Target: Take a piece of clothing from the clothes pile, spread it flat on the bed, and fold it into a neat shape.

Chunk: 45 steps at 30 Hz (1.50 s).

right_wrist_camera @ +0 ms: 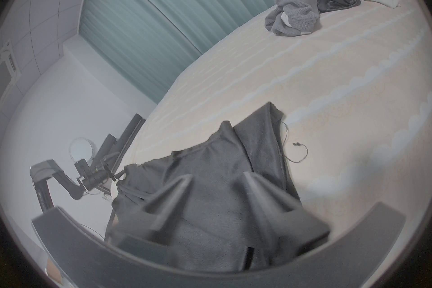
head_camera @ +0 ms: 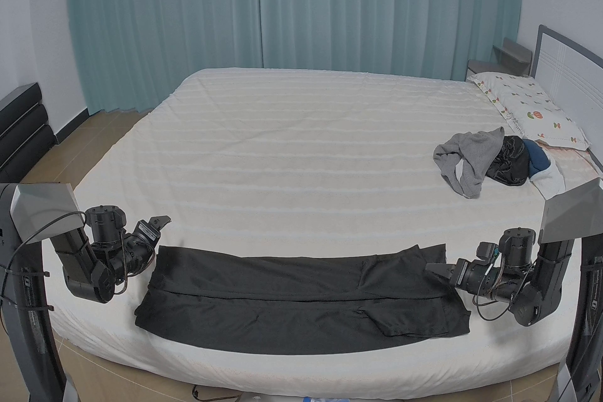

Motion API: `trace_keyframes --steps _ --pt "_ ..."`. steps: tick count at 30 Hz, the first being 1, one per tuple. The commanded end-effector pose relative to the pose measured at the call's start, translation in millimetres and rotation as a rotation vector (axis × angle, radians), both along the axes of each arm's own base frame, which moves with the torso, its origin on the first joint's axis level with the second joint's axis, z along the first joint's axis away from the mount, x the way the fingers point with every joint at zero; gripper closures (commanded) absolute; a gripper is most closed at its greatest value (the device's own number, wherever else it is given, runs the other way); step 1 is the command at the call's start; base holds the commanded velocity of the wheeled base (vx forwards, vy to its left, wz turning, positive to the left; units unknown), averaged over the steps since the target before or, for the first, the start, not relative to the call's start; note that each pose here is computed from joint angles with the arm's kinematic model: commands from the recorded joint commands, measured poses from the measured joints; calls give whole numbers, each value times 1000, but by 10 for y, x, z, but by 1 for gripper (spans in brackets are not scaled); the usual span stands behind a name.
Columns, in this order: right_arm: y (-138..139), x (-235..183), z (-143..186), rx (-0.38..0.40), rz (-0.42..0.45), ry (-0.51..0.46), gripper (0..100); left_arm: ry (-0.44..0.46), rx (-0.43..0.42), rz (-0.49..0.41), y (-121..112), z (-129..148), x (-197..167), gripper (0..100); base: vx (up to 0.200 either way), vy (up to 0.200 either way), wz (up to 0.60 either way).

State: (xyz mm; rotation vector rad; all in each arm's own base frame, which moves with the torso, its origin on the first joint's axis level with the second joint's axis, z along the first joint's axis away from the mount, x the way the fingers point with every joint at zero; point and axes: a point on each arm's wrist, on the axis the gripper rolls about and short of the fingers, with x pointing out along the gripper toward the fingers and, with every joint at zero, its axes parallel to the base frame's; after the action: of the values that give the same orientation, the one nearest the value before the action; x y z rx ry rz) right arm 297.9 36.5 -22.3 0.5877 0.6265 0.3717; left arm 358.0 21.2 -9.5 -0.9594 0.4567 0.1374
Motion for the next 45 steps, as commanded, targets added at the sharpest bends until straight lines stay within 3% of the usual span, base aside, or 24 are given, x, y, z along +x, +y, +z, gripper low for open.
trace_keyframes --steps 1,4,5,9,13,30,31,39,45 --pt "-10 32 121 30 -15 -32 0 1 1 -5 -19 -6 1 0 0 0 0" --pt "-57 87 148 50 -38 -39 0 10 3 -14 -48 -16 -22 0 0 0 0" --pt "-79 114 154 57 -49 -43 0 12 2 -17 -54 -11 -29 100 0 0 0" --pt "-196 235 186 97 -109 -57 0 26 10 -31 -83 -35 -54 100 0 0 0" --pt "-308 371 113 107 -160 -35 0 47 88 -61 -51 -118 -65 100 0 0 0" --pt "-159 687 -161 77 -170 45 0 25 133 7 6 -137 -90 100 0 0 0" --pt "-131 689 -158 77 -162 43 100 25 132 13 22 -137 -94 100 0 0 0" --pt "-73 732 -188 87 -155 43 100 33 130 22 55 -171 -92 100 0 0 0" --pt "-116 793 -158 103 -200 22 100 36 130 34 98 -204 -94 100 0 0 0"
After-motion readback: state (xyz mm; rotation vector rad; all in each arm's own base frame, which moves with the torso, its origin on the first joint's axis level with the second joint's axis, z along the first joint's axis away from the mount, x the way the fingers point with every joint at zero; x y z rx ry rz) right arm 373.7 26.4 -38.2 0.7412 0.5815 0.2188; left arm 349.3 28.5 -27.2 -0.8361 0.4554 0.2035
